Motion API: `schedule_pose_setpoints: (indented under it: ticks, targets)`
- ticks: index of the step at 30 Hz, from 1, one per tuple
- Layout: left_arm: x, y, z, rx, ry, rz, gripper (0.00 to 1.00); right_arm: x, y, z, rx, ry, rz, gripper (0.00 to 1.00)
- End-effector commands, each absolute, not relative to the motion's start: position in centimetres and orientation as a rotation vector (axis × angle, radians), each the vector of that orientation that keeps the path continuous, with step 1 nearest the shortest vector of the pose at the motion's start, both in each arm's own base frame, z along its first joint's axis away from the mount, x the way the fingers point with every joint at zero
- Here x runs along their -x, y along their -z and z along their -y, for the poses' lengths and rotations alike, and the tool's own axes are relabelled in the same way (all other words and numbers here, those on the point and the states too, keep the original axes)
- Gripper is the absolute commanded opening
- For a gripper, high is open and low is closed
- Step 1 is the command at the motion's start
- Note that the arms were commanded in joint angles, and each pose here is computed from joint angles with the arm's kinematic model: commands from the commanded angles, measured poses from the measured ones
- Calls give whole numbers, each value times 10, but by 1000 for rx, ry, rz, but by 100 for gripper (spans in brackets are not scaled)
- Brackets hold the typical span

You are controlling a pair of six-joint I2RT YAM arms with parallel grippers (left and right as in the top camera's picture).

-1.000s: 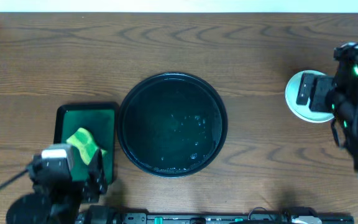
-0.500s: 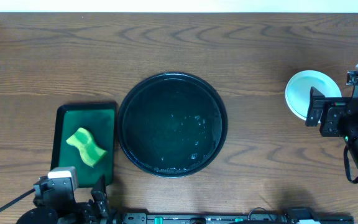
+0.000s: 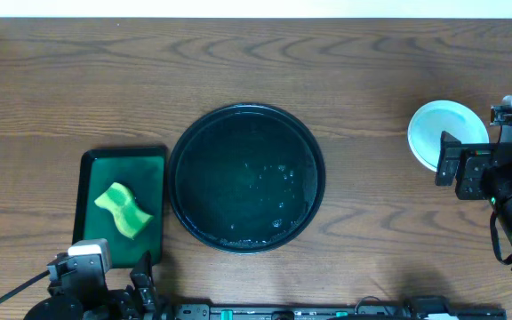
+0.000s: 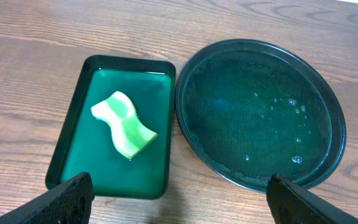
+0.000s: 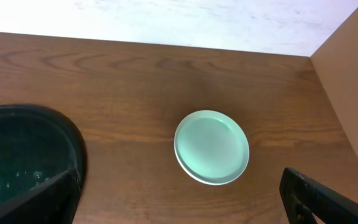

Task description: Clean dirty plates on tray and stack at the side

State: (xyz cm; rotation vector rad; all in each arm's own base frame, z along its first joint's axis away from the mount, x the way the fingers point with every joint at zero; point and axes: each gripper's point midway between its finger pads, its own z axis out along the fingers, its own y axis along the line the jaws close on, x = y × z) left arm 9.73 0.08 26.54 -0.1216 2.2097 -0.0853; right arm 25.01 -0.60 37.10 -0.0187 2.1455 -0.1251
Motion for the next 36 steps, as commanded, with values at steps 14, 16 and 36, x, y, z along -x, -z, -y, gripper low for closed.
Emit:
schedule_pose_setpoints:
  ticks: [14,16,36]
  targets:
    - [-96,-266,0,126,98,-2208,89,-249,-371,4,46,133,-2145,99]
    - [-96,-266,0,126,98,-2208,89,-249,-371,4,46,133,-2145,99]
    - [-96,-266,0,126,98,-2208,89,-222,-377,-7,54,24,-2108,99]
